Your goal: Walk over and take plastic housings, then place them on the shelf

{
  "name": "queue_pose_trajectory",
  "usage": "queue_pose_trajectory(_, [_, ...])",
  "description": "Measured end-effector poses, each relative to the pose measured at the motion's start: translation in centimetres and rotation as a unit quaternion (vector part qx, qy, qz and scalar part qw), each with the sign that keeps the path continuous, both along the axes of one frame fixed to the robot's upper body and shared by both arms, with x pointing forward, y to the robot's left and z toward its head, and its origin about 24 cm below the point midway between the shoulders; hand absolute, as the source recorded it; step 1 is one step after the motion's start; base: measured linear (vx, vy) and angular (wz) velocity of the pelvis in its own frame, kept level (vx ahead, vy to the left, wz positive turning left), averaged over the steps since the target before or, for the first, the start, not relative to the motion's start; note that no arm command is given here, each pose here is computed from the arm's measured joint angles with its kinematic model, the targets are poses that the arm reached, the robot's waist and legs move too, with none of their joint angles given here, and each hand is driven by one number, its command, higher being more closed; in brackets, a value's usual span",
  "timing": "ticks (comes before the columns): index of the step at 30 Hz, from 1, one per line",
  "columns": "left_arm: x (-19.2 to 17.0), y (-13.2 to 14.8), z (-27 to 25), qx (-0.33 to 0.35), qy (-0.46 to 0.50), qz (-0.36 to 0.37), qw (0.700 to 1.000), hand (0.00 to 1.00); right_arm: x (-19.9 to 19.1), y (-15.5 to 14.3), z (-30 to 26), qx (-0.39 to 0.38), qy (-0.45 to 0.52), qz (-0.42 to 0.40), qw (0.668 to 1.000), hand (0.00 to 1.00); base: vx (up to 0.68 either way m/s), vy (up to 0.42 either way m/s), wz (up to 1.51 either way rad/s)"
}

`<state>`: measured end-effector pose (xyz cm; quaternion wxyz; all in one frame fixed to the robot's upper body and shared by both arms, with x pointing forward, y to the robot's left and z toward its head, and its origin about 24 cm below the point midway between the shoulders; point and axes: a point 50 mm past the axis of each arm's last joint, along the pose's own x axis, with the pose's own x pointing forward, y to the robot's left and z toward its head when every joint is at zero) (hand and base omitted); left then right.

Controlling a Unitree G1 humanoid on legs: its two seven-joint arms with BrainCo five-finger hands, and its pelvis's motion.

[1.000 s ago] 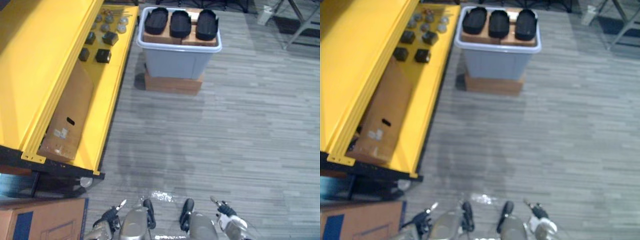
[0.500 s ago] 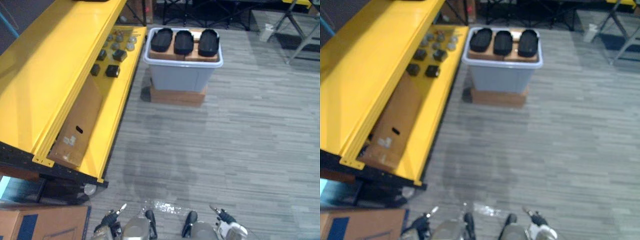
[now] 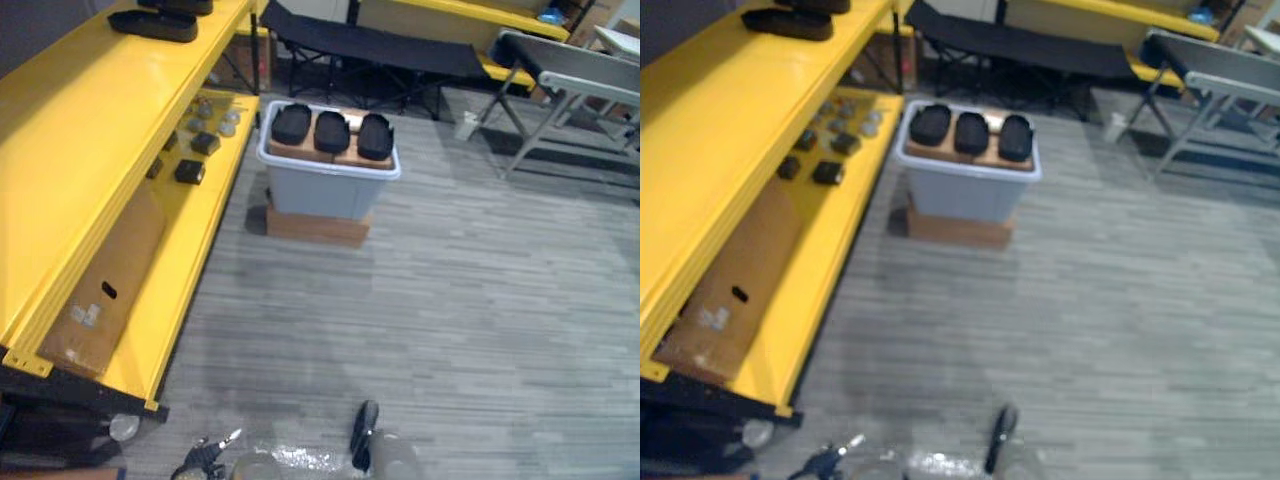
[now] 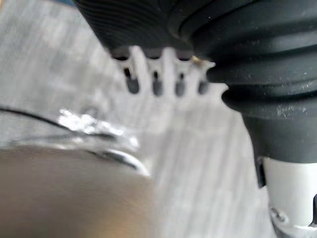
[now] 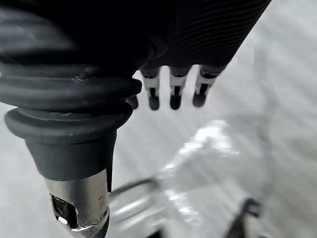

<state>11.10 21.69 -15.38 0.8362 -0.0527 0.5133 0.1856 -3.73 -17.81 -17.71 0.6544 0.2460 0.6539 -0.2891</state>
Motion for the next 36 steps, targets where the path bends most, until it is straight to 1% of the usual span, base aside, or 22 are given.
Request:
queue_pose_trajectory(1, [0.1,-0.3,0.0,-0.003,-0.002,0.0,1.0,0.0,-0.2,0.1,0.0,0.001,0.002,-0.001,1.0,0.0,0.47,-0.293,0.34])
queue_pose_trajectory(3, [-0.4,-2.5,-0.4,-0.039,-0.004,0.02,0.999,0.0,-0.5,-0.1,0.0,-0.004,0.006,0.0,1.0,0.0,0.44,-0.189,0.18])
queue_pose_trajectory(4, [-0.4,-3.4,-0.4,-0.05,-0.008,0.02,0.998,0.0,-0.6,-0.7,0.1,-0.016,0.004,0.0,1.0,0.0,0.36,-0.153,0.17])
queue_pose_trajectory(6, [-0.5,-2.9,-0.4,-0.05,-0.011,0.044,0.998,0.0,0.8,-2.2,0.2,-0.047,-0.026,0.019,0.998,0.0,0.43,-0.235,0.15])
queue_pose_trajectory(8, [-0.7,-2.4,-0.4,-0.056,-0.012,0.074,0.996,0.0,4.2,-4.8,0.7,-0.099,-0.087,0.038,0.991,0.0,0.5,-0.181,-0.14])
queue_pose_trajectory(9, [-0.6,-2.1,-0.3,-0.058,-0.019,0.083,0.995,0.0,7.0,-6.4,1.3,-0.135,-0.139,0.048,0.98,0.0,0.39,-0.075,-0.29])
queue_pose_trajectory(10, [-0.6,-2.0,-0.3,-0.058,-0.023,0.087,0.994,0.0,8.9,-7.1,1.8,-0.15,-0.171,0.053,0.972,0.0,0.35,-0.006,-0.27])
queue_pose_trajectory(11, [-0.7,-1.7,-0.2,-0.058,-0.026,0.091,0.994,0.0,12.2,-7.9,2.9,-0.173,-0.228,0.062,0.956,0.0,0.25,0.029,-0.21])
queue_pose_trajectory(13, [-1.8,-1.3,-0.5,-0.056,-0.015,0.096,0.994,0.0,15.9,-8.6,4.4,-0.19,-0.289,0.07,0.936,0.0,0.29,0.114,-0.35])
queue_pose_trajectory(15, [-4.4,-1.5,-1.1,-0.058,0.021,0.096,0.993,0.0,17.3,-8.5,5.0,-0.193,-0.312,0.078,0.927,0.0,0.41,0.252,-0.42])
queue_pose_trajectory(16, [-6.0,-1.5,-1.4,-0.059,0.042,0.104,0.992,0.0,17.7,-7.9,5.0,-0.186,-0.314,0.091,0.927,0.0,0.44,0.234,-0.24])
queue_pose_trajectory(17, [-6.7,-0.8,-1.4,-0.049,0.048,0.105,0.992,0.0,18.1,-6.7,4.6,-0.165,-0.314,0.104,0.929,0.0,0.46,0.219,-0.09])
queue_pose_trajectory(19, [-6.4,0.0,-1.2,-0.037,0.045,0.096,0.994,0.0,18.3,-5.4,4.2,-0.138,-0.309,0.122,0.933,0.0,0.49,0.224,0.24])
queue_pose_trajectory(22, [-6.0,0.0,-1.1,-0.018,0.049,0.059,0.997,0.0,18.4,-4.4,3.6,-0.118,-0.29,0.147,0.938,0.0,0.42,0.199,0.14])
queue_pose_trajectory(24, [-5.3,0.2,-1.0,-0.004,0.038,0.044,0.998,0.0,17.5,-3.8,3.1,-0.105,-0.272,0.159,0.943,0.0,0.45,0.082,0.22])
queue_pose_trajectory(26, [-3.1,0.1,-0.5,0.007,0.005,0.03,1.0,0.0,16.9,-3.2,2.7,-0.093,-0.254,0.178,0.946,0.0,0.42,-0.058,0.16])
queue_pose_trajectory(28, [-1.7,0.4,-0.1,0.016,-0.02,0.025,0.999,0.0,16.5,-3.1,2.5,-0.09,-0.245,0.179,0.949,0.0,0.38,-0.111,0.03])
queue_pose_trajectory(30, [-1.3,1.0,0.2,0.025,-0.031,0.029,0.999,0.0,16.2,-3.0,2.4,-0.094,-0.244,0.166,0.951,0.0,0.35,-0.155,-0.01])
queue_pose_trajectory(32, [-0.9,1.3,0.3,0.027,-0.039,0.037,0.998,0.0,14.2,-3.0,1.9,-0.086,-0.221,0.144,0.961,0.0,0.37,-0.218,0.01])
queue_pose_trajectory(34, [-0.4,-0.8,0.1,0.001,-0.047,0.035,0.998,0.0,13.2,-4.0,1.8,-0.095,-0.203,0.137,0.965,0.0,0.34,-0.188,-0.14])
queue_pose_trajectory(35, [0.8,-2.5,0.2,-0.015,-0.058,0.019,0.998,0.0,12.5,-4.5,1.7,-0.097,-0.191,0.127,0.969,0.0,0.32,-0.156,-0.03])
queue_pose_trajectory(36, [1.8,-3.5,0.4,-0.025,-0.069,0.005,0.997,0.0,11.8,-4.6,1.5,-0.094,-0.176,0.119,0.973,0.0,0.2,-0.086,0.0])
